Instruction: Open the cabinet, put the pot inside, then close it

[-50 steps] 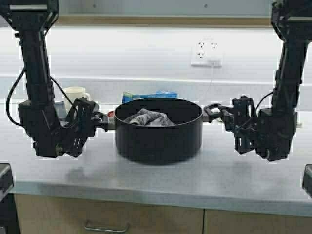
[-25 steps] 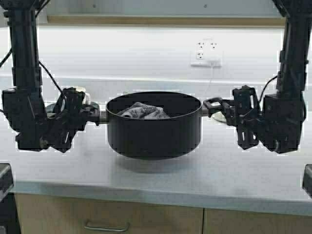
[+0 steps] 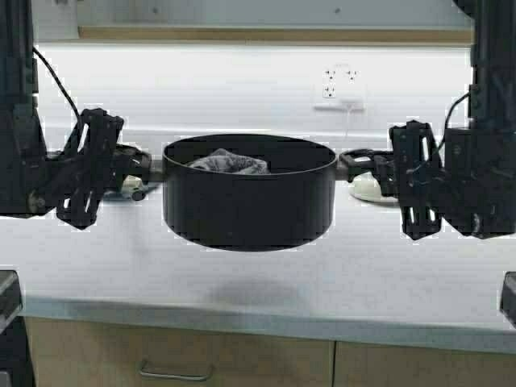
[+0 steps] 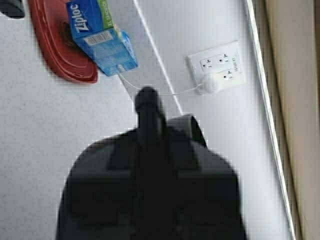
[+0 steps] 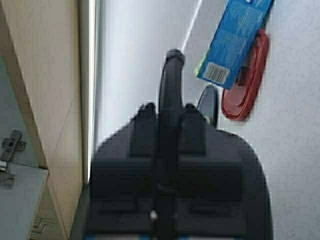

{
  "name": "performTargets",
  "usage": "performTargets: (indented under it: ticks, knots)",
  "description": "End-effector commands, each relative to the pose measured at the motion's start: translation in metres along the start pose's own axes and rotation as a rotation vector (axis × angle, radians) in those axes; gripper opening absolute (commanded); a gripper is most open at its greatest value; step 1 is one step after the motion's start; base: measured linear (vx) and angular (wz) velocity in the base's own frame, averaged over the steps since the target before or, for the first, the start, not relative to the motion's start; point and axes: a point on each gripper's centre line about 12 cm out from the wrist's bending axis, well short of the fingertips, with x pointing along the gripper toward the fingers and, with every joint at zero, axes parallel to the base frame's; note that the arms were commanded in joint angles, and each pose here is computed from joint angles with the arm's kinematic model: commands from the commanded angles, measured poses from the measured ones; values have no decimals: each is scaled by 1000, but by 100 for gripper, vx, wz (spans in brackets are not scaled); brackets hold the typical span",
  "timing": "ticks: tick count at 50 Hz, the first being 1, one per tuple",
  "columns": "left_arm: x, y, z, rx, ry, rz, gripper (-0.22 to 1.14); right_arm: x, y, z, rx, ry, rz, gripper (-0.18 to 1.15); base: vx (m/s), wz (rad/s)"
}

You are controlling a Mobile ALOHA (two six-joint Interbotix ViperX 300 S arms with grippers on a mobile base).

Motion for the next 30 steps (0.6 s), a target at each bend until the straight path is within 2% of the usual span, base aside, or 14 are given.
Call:
performTargets:
  ticks: [1, 11, 21, 30]
  knots:
    - [-6, -35, 0, 61, 18, -102, 2, -6, 41, -20, -66, 30, 93, 7, -2, 0]
    - [-21, -55, 4, 57, 47, -136, 2, -15, 85, -29, -55, 40, 188, 7, -2, -1]
    - [-31, -71, 11, 62, 58, -124, 2, -31, 107, -20, -53, -8, 206, 7, -3, -1]
    - [-31, -99, 17, 71, 64, -165, 2, -43, 117, -15, -34, -15, 210, 7, -2, 0]
